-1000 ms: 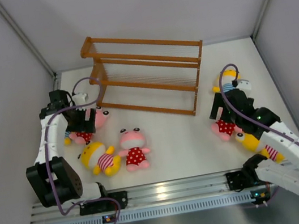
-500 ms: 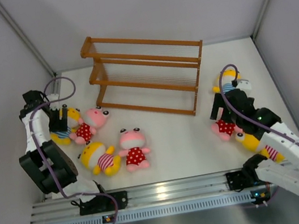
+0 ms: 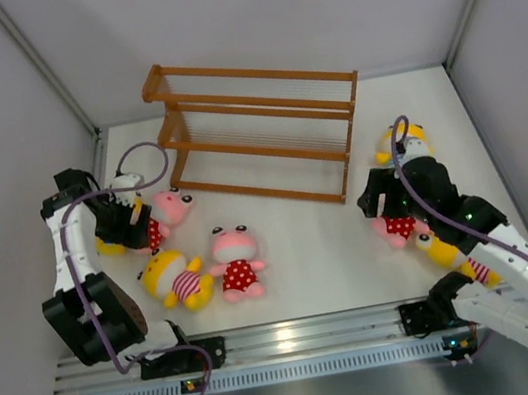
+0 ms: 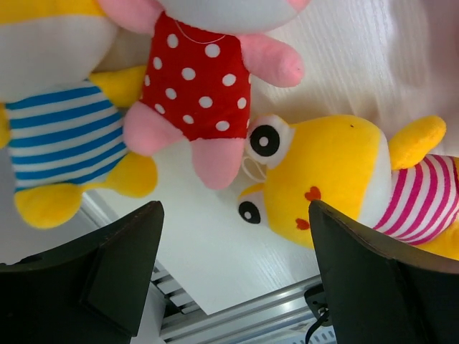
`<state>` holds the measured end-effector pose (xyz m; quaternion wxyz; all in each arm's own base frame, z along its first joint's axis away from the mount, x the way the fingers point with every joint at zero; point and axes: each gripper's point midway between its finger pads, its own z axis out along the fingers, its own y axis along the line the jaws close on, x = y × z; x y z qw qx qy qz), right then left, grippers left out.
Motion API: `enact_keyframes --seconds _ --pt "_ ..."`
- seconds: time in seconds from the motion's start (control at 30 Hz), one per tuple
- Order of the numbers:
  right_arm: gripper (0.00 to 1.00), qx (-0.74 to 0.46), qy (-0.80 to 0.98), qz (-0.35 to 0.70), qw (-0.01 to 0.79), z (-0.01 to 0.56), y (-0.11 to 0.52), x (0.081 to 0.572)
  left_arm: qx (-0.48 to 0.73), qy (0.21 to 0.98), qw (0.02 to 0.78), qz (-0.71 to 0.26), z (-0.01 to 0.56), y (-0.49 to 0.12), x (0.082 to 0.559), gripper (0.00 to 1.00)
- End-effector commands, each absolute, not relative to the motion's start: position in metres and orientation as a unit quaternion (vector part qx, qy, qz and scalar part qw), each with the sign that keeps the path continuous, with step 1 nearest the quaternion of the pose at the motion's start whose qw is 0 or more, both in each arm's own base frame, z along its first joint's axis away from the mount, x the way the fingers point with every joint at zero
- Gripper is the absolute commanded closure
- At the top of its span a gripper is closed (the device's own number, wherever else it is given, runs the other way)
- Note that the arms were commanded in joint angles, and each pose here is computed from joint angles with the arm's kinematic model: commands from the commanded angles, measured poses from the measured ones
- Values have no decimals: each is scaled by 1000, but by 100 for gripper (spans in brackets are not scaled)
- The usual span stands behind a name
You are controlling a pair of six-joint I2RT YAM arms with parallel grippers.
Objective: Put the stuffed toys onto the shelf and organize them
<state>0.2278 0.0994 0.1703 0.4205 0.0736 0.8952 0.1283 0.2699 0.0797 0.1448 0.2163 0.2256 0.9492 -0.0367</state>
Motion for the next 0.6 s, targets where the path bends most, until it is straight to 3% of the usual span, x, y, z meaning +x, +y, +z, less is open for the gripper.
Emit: enact_keyframes --seconds 0.0,0.13,0.17,0.23,0.3,0.33,0.57 --pt "24 -126 820 303 469 230 185 214 238 951 177 -85 123 66 261 12" --pt "22 -302 780 262 482 218 271 185 231 949 191 -91 130 63 267 12" --pt "20 -358 755 281 472 225 303 161 231 949 194 -92 131 61 268 12" --pt "19 -436 748 258 428 191 342 151 227 949 198 -90 135 61 269 12" --pt "19 -479 724 263 420 196 380 145 227 950 196 -86 134 62 268 12" --pt "19 -523 718 247 388 165 397 142 229 950 197 -83 135 62 267 11" --pt "19 -594 701 240 313 108 460 136 241 952 177 -58 129 71 255 11"
